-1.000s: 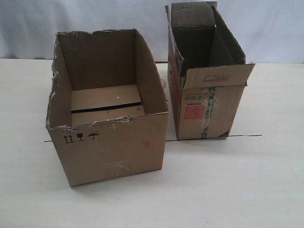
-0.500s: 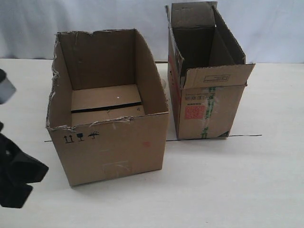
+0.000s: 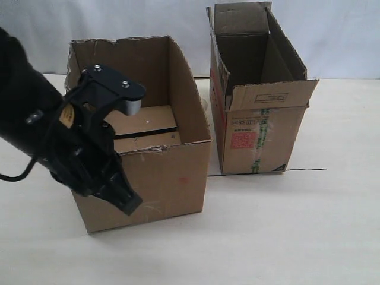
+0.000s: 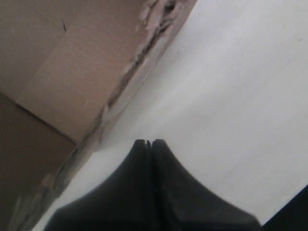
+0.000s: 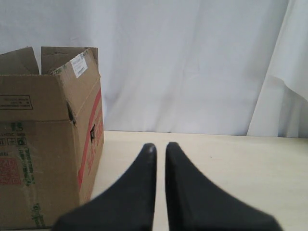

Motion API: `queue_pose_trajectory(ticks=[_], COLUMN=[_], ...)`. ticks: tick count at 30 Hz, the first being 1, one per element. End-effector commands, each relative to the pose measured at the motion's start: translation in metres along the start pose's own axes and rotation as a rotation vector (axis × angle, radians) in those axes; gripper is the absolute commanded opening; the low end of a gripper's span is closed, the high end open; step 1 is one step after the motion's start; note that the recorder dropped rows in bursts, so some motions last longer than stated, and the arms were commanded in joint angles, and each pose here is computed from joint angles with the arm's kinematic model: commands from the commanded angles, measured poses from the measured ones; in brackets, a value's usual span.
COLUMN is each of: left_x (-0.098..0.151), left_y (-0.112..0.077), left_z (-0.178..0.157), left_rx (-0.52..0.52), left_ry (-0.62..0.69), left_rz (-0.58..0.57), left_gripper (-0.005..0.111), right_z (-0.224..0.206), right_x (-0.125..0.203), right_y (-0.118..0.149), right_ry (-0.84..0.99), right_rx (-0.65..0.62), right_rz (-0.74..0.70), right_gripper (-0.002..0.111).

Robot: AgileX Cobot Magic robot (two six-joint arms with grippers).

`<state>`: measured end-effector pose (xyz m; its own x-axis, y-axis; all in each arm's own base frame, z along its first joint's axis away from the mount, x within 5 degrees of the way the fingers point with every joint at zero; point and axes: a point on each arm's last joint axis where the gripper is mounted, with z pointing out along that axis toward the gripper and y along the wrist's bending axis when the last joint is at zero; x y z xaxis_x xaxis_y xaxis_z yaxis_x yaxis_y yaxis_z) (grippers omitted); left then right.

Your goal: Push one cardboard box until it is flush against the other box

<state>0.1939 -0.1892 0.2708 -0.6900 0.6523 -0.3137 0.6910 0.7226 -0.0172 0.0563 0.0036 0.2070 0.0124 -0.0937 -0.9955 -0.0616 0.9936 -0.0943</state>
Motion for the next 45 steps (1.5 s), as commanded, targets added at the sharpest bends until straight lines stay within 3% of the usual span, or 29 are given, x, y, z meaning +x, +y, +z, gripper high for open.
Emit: queue_pose_trajectory(ticks=[1, 12, 19, 30, 34, 35, 37, 40, 42, 45], left_x=[-0.014, -0.037, -0.045, -0.051, -0.043, -0.040, -0.027, -0.008, 0.019, 0.031], left_y=[0.000, 0.012, 0.042, 0.042, 0.039, 0.038, 0.035, 0.049, 0.091, 0.134], left_z=[0.015, 0.035, 0.041, 0.037, 0.008, -0.007, -0.066, -0.120, -0.145, -0.123], left_rx=[-0.018, -0.148, -0.176, -0.167, -0.144, -0.143, -0.148, -0.260, -0.481, -0.506], left_ry=[0.024, -0.094, -0.175, -0.253, -0.275, -0.317, -0.523, -0.746, -0.832, -0.811], left_rz=[0.020, 0.082, 0.006, 0.002, -0.041, -0.058, -0.108, -0.219, -0.495, -0.690], left_gripper=[0.000, 0.000, 0.000, 0.000, 0.000, 0.000, 0.000, 0.000, 0.000, 0.000], right_z=[0.000, 0.000, 0.000, 0.000, 0.000, 0.000, 0.000, 0.000, 0.000, 0.000], right_x=[0.001, 0.001, 0.001, 0.001, 0.001, 0.001, 0.001, 0.001, 0.001, 0.001], right_y=[0.000, 0.000, 0.000, 0.000, 0.000, 0.000, 0.000, 0.000, 0.000, 0.000], right_ry=[0.000, 0.000, 0.000, 0.000, 0.000, 0.000, 0.000, 0.000, 0.000, 0.000], right_rx=[0.000, 0.000, 0.000, 0.000, 0.000, 0.000, 0.000, 0.000, 0.000, 0.000], right_rz=[0.002, 0.002, 0.002, 0.002, 0.002, 0.002, 0.002, 0.002, 0.002, 0.002], right_gripper=[0.005, 0.005, 0.005, 0.005, 0.005, 0.005, 0.005, 0.005, 0.005, 0.005])
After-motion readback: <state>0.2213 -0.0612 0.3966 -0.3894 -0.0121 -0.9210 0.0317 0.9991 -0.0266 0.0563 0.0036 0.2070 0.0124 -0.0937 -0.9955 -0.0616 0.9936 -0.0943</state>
